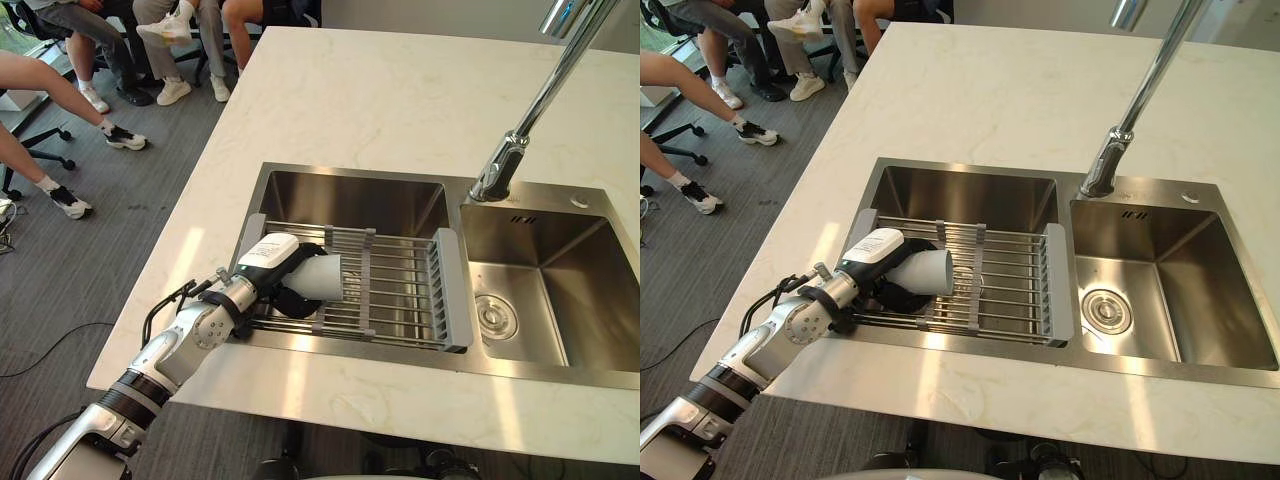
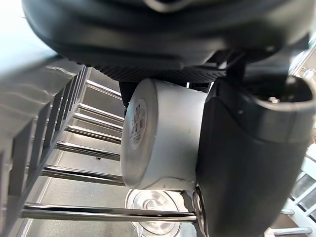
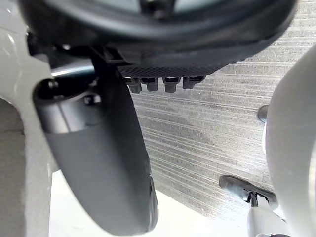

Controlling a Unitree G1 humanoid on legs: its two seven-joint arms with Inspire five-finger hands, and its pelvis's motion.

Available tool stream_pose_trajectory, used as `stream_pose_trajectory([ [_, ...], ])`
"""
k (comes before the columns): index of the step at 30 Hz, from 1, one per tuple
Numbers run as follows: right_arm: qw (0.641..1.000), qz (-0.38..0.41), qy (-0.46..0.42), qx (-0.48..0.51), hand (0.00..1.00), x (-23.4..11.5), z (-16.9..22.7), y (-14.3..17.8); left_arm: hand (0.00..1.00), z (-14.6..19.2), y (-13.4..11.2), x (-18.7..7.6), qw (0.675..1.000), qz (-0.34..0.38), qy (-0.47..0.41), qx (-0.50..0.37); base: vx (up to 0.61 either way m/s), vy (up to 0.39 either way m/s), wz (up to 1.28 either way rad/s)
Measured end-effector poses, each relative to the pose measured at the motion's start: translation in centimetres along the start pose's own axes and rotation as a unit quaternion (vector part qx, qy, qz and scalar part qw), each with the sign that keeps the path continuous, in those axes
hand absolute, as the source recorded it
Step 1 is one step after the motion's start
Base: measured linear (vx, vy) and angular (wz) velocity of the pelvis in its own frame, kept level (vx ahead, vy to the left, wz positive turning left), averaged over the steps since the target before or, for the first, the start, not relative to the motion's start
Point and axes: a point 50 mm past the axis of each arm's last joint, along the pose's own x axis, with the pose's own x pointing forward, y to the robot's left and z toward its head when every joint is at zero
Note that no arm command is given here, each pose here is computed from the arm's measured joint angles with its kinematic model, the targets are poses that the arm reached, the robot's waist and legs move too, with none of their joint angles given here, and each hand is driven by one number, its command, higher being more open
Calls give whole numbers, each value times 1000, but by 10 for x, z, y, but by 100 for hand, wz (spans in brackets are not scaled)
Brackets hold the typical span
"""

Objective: Walk over to the sink, pick up the cup, carry it to the dishwasher, place the cup inside the dishwasher, then close the dishwasher door

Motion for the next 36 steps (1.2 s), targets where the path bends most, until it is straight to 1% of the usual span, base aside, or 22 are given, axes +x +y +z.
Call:
stream_pose_trajectory([
  [7, 1000, 1, -1, -2, 100, 3, 2, 0, 0, -3, 3, -9, 997, 39, 9, -72, 0, 0, 0],
  [8, 1000, 0, -1, 0, 100, 3, 2, 0, 0, -1, 3, -13, 994, 54, 11, -96, 0, 0, 0],
  [12, 1000, -1, 2, 0, 100, 3, 1, -1, 0, 12, 4, -15, 988, 85, -7, -129, 0, 0, 0],
  [17, 1000, -3, 5, -1, 100, 4, 0, -2, 0, 33, 18, -18, 971, 168, -45, -166, -11, -2, 4],
  [19, 1000, -4, 5, -1, 100, 4, 0, -2, 0, 43, 27, -21, 956, 216, -63, -190, 0, 0, 0],
  [24, 1000, -5, 8, -1, 100, 4, -1, -2, 0, 56, 33, -30, 921, 280, -86, -257, 0, 0, 0],
  [28, 1000, -7, 11, 0, 100, 4, -2, -2, 0, 55, 33, -41, 891, 329, -73, -305, 0, 0, 1],
  [29, 1000, -9, 14, -1, 100, 5, -2, -2, 0, 53, 33, -49, 874, 354, -64, -328, 0, 0, 4],
  [31, 1000, -11, 17, -1, 100, 5, -4, -2, 0, 55, 34, -56, 856, 377, -62, -349, 0, 0, 4],
  [36, 1000, -12, 19, 3, 100, 6, -4, -1, 0, 61, 31, -66, 831, 395, -72, -385, 0, 0, 1],
])
